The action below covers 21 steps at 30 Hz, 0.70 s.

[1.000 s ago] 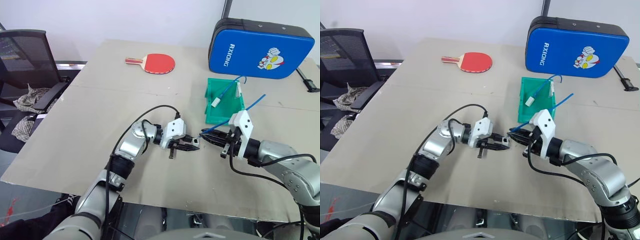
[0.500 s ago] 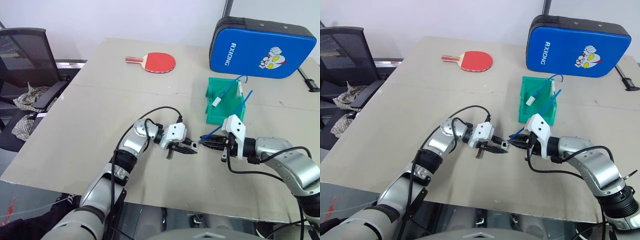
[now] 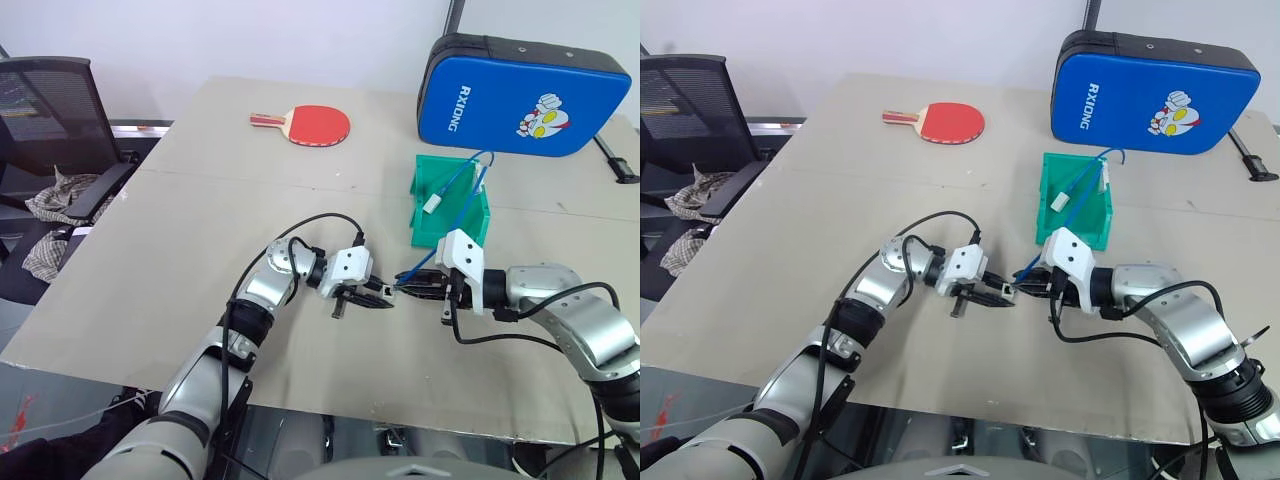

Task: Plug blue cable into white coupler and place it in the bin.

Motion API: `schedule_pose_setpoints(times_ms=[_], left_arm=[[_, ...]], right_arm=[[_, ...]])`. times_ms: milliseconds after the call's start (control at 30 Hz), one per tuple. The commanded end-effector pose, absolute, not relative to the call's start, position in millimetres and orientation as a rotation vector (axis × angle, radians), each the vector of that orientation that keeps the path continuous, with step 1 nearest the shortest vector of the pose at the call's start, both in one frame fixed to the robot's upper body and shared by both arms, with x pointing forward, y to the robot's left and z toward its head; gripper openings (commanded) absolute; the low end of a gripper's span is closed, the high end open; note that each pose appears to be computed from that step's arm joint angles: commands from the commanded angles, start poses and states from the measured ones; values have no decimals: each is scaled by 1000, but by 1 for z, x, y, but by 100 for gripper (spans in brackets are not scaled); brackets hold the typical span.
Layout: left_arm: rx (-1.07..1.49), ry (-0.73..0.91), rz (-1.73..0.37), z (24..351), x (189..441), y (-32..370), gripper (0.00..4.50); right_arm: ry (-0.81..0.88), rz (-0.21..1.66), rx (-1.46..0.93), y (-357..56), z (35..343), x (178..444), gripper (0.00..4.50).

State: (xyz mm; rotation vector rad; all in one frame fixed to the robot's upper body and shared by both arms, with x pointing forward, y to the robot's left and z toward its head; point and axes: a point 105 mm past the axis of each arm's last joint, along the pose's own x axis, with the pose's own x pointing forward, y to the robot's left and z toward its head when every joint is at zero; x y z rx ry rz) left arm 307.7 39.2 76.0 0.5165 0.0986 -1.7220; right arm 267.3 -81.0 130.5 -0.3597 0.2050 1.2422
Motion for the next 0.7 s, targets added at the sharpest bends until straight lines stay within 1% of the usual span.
schedule_pose_setpoints(times_ms=[33, 333, 467, 533, 700], left_arm=[[531, 50, -1743, 84, 305, 35, 65], [535, 49, -1735, 85, 307, 36, 65], [548, 43, -1742, 84, 305, 36, 65], [566, 36, -1758, 83, 303, 37, 65], [567, 34, -1763, 84, 302, 37, 65]], right_arm=[[201, 1273, -378, -76, 131, 266, 0], [246, 1292, -450, -85, 122, 266, 0], [259, 1289, -471, -90, 118, 270, 0], [271, 1297, -518, -93, 114, 273, 0], [294, 1363, -605, -92, 107, 273, 0]])
